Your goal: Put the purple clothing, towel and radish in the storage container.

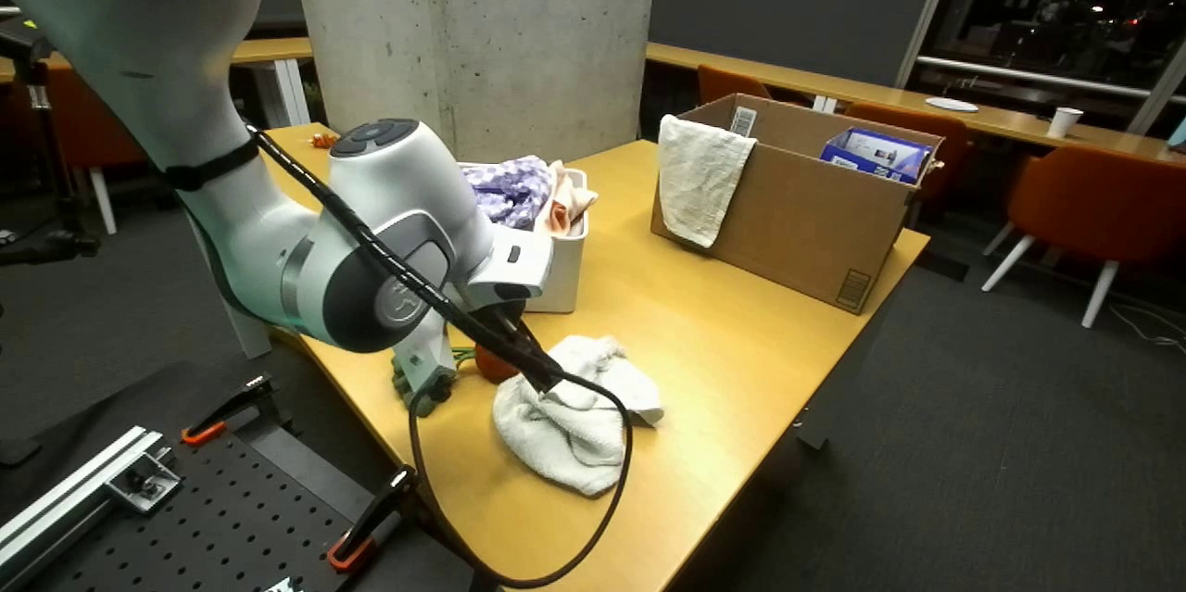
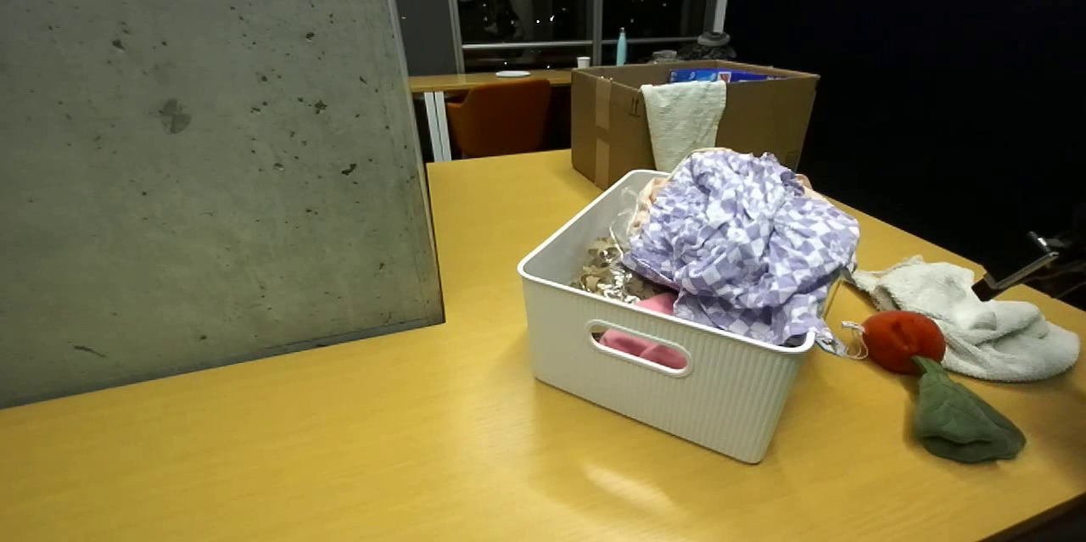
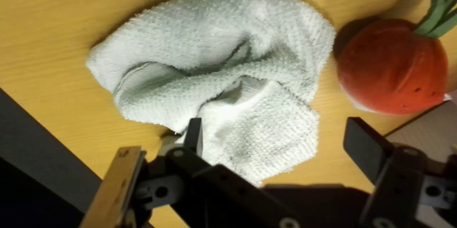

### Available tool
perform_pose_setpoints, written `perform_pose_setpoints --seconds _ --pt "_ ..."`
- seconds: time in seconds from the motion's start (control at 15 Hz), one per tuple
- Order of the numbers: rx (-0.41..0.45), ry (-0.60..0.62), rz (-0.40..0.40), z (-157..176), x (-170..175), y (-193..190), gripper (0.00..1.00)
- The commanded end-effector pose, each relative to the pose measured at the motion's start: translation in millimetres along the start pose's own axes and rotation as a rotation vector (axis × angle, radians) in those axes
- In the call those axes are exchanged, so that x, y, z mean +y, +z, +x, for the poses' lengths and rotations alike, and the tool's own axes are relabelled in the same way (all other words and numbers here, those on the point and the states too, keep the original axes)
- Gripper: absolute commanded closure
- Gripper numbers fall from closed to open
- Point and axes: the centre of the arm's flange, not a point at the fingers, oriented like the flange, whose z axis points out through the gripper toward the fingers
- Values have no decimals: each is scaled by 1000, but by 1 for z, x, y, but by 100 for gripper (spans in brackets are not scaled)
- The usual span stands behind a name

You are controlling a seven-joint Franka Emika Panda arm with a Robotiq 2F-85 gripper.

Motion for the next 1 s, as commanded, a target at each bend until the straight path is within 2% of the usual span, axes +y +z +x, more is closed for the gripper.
perform_pose_setpoints --seconds 0.0,0.6,0.93 --pt "10 13 16 10 16 8 0" --pt "-38 33 62 18 -2 61 0" --pt "-60 45 64 8 8 71 0"
